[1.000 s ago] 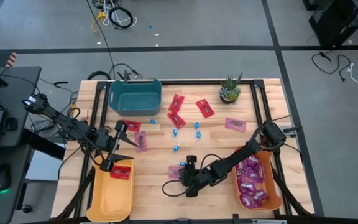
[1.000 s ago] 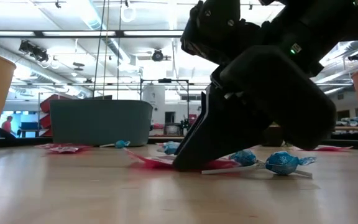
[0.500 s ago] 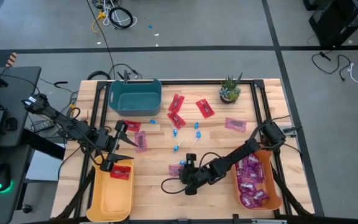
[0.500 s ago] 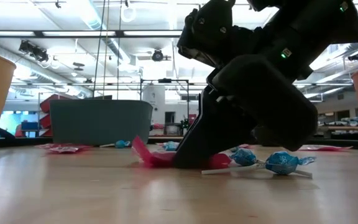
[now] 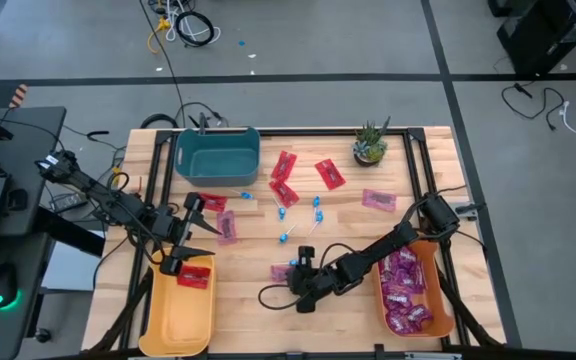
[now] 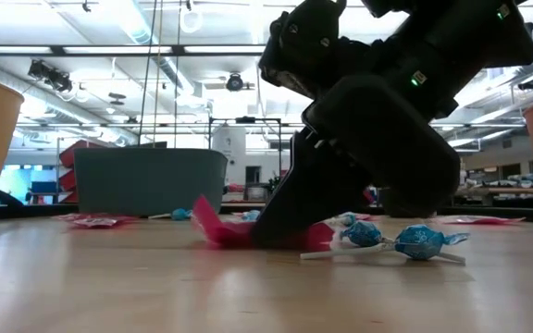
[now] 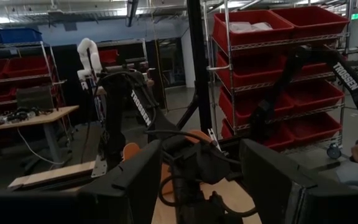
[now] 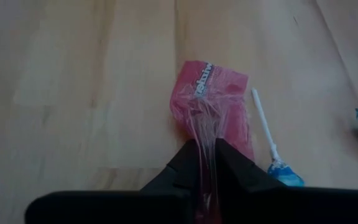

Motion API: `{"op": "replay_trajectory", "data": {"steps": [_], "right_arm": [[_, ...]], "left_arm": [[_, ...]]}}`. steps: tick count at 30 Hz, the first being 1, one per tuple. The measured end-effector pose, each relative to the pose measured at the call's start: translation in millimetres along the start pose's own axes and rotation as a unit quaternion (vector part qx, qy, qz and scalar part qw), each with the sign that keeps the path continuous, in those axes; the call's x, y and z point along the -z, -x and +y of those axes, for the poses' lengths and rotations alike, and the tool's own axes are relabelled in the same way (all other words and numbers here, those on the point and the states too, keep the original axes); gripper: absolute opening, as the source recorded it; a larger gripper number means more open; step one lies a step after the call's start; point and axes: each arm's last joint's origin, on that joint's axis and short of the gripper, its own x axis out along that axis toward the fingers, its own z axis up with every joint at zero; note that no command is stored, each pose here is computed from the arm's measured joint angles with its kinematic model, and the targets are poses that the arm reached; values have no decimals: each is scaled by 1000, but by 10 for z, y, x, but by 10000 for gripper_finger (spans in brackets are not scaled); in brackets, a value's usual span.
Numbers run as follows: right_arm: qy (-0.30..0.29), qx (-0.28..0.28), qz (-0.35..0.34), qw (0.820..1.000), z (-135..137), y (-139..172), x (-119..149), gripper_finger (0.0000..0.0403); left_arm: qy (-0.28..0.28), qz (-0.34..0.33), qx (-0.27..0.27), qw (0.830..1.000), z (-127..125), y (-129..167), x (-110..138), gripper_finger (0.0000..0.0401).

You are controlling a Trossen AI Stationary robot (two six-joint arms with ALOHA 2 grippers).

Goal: Sort candy
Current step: Put the red candy into the yellow bin

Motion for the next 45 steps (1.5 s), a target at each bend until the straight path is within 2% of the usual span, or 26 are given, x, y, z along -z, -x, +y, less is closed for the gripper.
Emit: {"op": "replay_trajectory", "data": {"steps": [10, 27, 41, 45], "right_arm": [[-11, -8, -11, 1000, 10, 0, -22, 18], [-24, -18, -43, 999, 31, 6, -89, 17], [-34, -24, -112, 993, -60, -23, -270, 16], [-35, -26, -140, 989, -128, -41, -351, 16]], "left_arm": [[1, -2, 0, 1000, 0, 1, -4, 218], [5, -21, -3, 1000, 6, 3, -42, 218], [10, -28, -3, 1000, 9, 6, -56, 218], [39, -33, -3, 999, 16, 25, -74, 218]]}}
